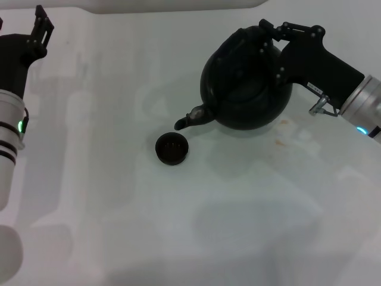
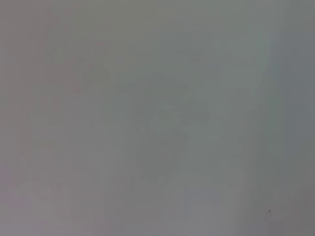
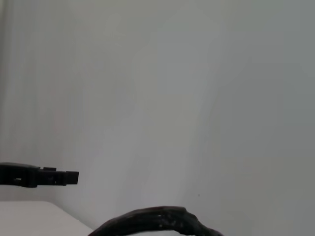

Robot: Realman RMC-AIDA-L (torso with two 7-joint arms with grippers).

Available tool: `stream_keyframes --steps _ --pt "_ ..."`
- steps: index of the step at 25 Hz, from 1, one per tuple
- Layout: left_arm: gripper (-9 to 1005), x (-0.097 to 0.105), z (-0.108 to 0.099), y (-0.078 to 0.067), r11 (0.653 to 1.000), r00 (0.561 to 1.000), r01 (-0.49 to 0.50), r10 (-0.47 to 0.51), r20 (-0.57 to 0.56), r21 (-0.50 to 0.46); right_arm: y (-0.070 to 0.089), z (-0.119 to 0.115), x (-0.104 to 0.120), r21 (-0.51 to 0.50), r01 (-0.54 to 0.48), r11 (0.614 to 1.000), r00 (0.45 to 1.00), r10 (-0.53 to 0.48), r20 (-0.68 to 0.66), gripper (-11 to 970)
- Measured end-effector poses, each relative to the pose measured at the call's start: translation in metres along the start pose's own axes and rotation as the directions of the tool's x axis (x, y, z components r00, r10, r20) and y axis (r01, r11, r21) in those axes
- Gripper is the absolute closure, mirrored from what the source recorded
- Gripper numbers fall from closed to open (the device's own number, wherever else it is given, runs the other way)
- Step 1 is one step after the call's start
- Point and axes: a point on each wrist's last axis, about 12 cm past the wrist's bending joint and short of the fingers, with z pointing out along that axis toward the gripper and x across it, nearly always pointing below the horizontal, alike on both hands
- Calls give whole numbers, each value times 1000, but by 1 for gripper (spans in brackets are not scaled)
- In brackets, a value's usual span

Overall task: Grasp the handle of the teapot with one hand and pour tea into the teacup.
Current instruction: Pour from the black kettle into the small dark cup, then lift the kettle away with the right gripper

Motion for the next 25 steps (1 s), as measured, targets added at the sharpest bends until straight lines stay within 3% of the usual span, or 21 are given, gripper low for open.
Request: stream_keyframes --steps 25 --pt "134 3 -4 -4 1000 1000 -2 2 -12 21 6 11 -9 -18 216 976 975 -215 51 814"
